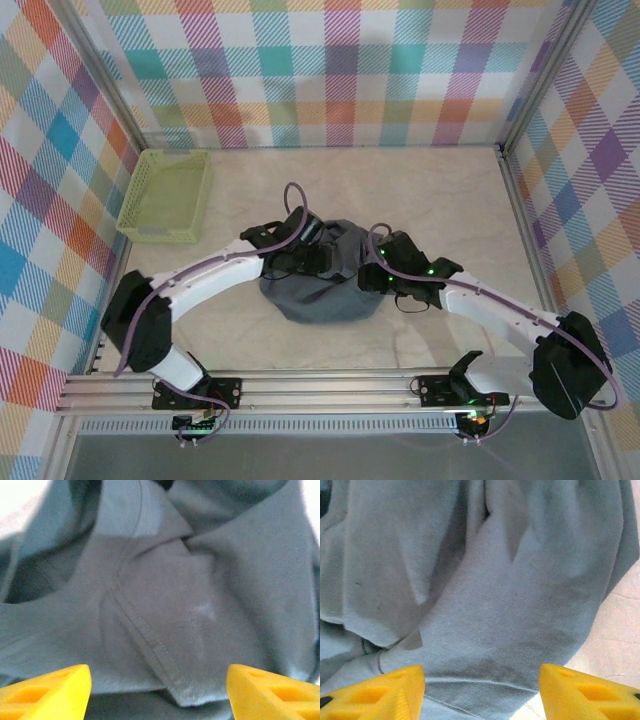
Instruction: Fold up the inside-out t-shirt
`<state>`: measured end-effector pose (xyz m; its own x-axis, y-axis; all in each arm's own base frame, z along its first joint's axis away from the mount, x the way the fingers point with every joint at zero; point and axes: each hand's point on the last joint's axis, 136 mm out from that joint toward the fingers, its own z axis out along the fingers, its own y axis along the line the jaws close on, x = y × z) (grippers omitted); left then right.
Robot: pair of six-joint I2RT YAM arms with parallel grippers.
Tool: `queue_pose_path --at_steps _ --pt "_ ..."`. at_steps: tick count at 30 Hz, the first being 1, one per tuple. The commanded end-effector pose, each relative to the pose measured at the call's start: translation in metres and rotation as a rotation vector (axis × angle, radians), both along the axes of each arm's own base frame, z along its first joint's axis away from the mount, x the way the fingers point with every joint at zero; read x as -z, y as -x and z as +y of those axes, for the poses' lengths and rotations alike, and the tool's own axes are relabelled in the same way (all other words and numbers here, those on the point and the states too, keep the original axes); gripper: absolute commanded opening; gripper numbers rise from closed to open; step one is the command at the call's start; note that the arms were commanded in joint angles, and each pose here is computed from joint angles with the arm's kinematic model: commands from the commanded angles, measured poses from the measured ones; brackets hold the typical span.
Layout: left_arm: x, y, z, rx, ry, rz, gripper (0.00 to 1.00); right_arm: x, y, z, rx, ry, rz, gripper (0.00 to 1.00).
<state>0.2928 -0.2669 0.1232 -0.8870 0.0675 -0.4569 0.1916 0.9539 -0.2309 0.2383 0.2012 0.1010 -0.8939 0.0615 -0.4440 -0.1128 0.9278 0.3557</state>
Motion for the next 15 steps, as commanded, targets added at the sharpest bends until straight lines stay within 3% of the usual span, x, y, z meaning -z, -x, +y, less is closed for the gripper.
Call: queue_pose_path --at_steps 1,8,13,15 --pt "-0.001 0.003 -0.023 -0.002 0.100 0.052 0.70 0.003 0.000 0.003 0.039 -0.061 -0.007 0.64" --pt "0.024 0.003 -0.033 -0.013 0.110 0.108 0.58 -0.006 -0.003 0.035 -0.017 -0.179 -0.021 0.74" --pt "0.030 -0.001 -0.037 -0.019 0.114 0.117 0.37 -0.002 -0.013 0.055 -0.035 -0.165 0.000 0.75" --pt "0.029 -0.002 -0.039 -0.016 0.117 0.114 0.29 0.008 -0.017 0.053 0.003 -0.112 0.030 0.71"
